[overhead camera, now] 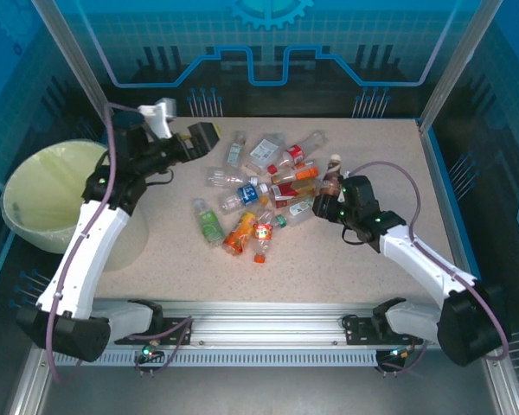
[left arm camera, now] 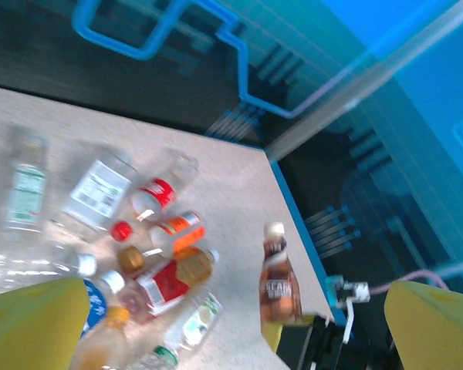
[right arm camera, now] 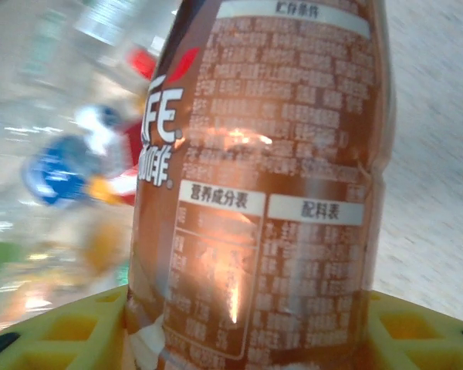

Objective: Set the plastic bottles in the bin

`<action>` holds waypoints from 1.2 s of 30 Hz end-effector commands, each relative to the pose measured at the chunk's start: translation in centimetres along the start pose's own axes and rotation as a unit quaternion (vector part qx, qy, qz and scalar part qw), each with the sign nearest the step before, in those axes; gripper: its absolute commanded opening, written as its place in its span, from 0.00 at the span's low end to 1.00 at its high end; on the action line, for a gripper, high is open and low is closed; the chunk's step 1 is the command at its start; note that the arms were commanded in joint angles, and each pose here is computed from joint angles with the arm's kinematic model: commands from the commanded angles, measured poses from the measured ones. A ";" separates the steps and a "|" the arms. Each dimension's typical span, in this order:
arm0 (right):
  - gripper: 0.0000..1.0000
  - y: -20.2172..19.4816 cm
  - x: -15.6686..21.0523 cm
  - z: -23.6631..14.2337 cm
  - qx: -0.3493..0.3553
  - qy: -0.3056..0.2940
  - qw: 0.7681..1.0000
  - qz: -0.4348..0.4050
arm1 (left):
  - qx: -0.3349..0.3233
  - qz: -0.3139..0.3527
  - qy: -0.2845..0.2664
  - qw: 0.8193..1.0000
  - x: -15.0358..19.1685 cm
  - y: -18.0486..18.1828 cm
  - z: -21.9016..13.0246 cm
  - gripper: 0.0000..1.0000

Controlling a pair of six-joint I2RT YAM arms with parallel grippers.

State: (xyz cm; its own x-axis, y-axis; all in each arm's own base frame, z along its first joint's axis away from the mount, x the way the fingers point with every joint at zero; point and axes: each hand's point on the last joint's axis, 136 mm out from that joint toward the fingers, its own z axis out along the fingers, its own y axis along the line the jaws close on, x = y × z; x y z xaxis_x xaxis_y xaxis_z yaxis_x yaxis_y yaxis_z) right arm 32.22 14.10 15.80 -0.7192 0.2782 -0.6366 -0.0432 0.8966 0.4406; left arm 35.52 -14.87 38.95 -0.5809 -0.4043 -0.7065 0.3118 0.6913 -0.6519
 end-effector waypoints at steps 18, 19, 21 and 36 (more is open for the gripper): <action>0.32 16.4 -2.1 -6.7 -0.346 -0.067 0.925 -0.142 | 0.181 0.033 0.103 0.977 10.6 -8.5 10.3 0.99; 0.32 16.6 -2.0 -6.7 -0.350 -0.065 0.924 -0.143 | 0.185 0.035 0.100 0.977 10.7 -8.7 10.2 0.99; 0.32 17.3 -1.8 -7.0 -0.364 -0.062 0.918 -0.148 | 0.183 0.035 0.095 0.978 10.9 -8.7 10.3 0.99; 0.37 21.1 -1.1 -8.0 -0.416 -0.051 0.893 -0.165 | 0.204 0.077 0.119 0.969 11.7 -9.5 9.1 0.54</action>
State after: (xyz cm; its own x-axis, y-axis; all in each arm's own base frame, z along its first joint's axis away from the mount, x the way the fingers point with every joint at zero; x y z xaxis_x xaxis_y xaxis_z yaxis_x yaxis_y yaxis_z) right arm 27.09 28.84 28.52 -0.5517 0.1080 -0.8270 -0.7211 0.4364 0.5381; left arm 34.18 -31.38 32.47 -0.6893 -0.1611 -0.7063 0.5802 0.4611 -0.6714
